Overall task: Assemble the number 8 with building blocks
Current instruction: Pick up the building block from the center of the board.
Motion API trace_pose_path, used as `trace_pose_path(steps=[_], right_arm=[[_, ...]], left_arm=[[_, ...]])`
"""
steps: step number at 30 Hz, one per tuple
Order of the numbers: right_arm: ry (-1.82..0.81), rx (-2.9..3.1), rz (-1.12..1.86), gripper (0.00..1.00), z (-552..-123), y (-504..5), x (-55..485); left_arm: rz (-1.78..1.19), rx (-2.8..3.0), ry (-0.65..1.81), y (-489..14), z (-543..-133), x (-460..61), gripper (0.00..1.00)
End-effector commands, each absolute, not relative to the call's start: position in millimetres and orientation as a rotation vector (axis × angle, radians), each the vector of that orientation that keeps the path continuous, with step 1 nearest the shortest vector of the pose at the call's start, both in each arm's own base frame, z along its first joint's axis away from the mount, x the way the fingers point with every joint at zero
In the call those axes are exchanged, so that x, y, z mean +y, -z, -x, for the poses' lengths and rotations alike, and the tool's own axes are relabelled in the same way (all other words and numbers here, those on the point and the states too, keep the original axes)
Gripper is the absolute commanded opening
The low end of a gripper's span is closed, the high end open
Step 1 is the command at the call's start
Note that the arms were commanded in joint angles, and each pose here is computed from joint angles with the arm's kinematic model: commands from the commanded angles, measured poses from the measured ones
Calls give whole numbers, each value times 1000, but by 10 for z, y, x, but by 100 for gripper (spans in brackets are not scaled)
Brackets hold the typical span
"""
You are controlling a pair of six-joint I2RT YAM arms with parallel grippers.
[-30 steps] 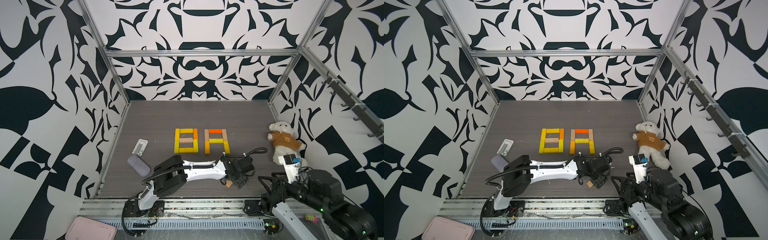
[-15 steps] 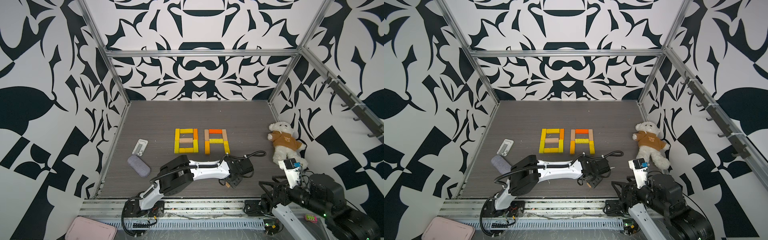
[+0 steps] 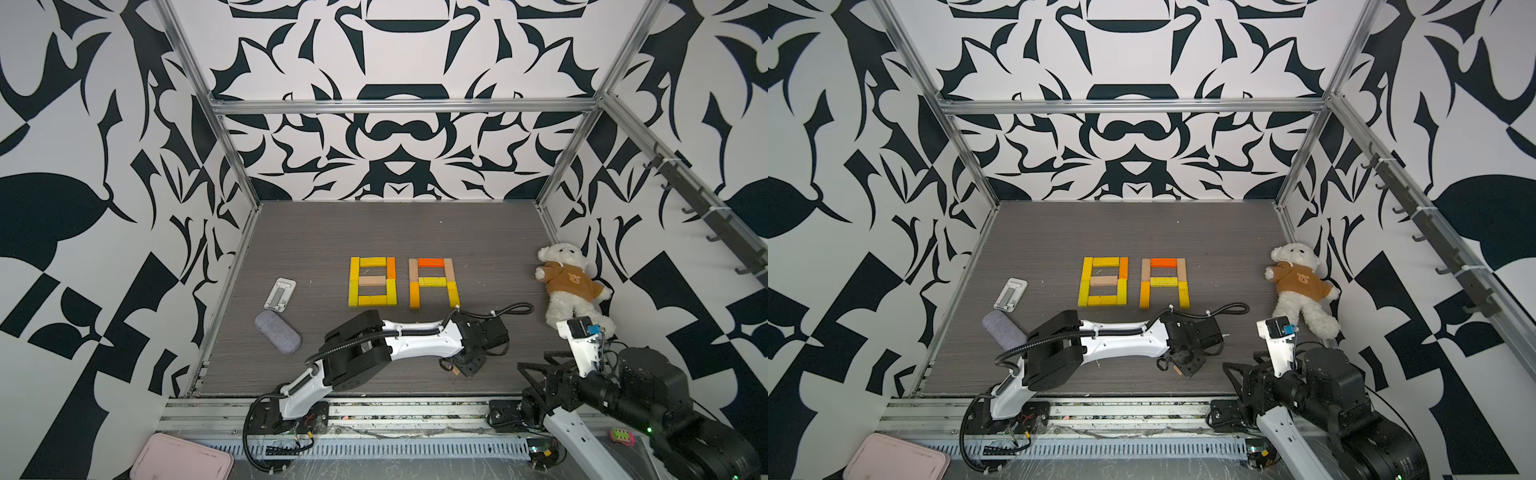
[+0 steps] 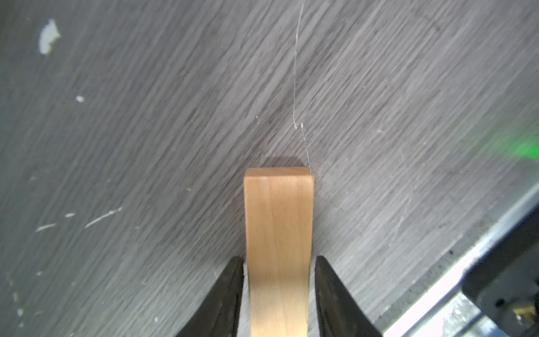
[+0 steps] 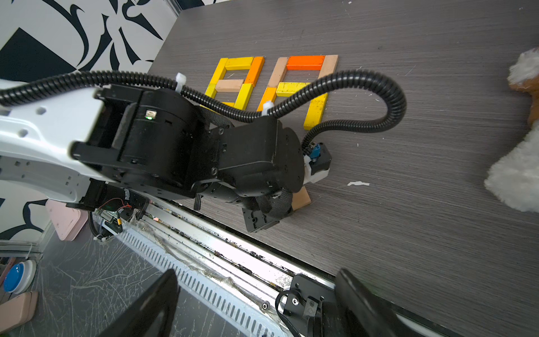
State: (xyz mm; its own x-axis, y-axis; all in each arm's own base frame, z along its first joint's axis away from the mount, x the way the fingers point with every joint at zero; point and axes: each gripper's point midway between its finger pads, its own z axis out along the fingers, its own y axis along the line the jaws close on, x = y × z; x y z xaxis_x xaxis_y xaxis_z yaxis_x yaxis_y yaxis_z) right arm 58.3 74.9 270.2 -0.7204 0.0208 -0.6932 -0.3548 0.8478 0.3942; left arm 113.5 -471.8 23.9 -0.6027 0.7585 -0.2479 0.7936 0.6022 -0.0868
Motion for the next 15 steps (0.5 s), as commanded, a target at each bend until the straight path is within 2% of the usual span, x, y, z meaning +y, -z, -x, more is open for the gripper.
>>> trace_pose_path(steps=[1,4,15], right_arm=[[-660,2267,255,87,-571,-2744,737],[-658,2269,257,86,-571,-2733,737],[-673,2242,263,86,-623,-2711,772]], left_arm=[[-1297,2682,244,-168,-1132,-4677,43],[-1297,2680,238,-163,-1153,-4683,41],[-1324,2602,273,-376,-1326,-4639,19]])
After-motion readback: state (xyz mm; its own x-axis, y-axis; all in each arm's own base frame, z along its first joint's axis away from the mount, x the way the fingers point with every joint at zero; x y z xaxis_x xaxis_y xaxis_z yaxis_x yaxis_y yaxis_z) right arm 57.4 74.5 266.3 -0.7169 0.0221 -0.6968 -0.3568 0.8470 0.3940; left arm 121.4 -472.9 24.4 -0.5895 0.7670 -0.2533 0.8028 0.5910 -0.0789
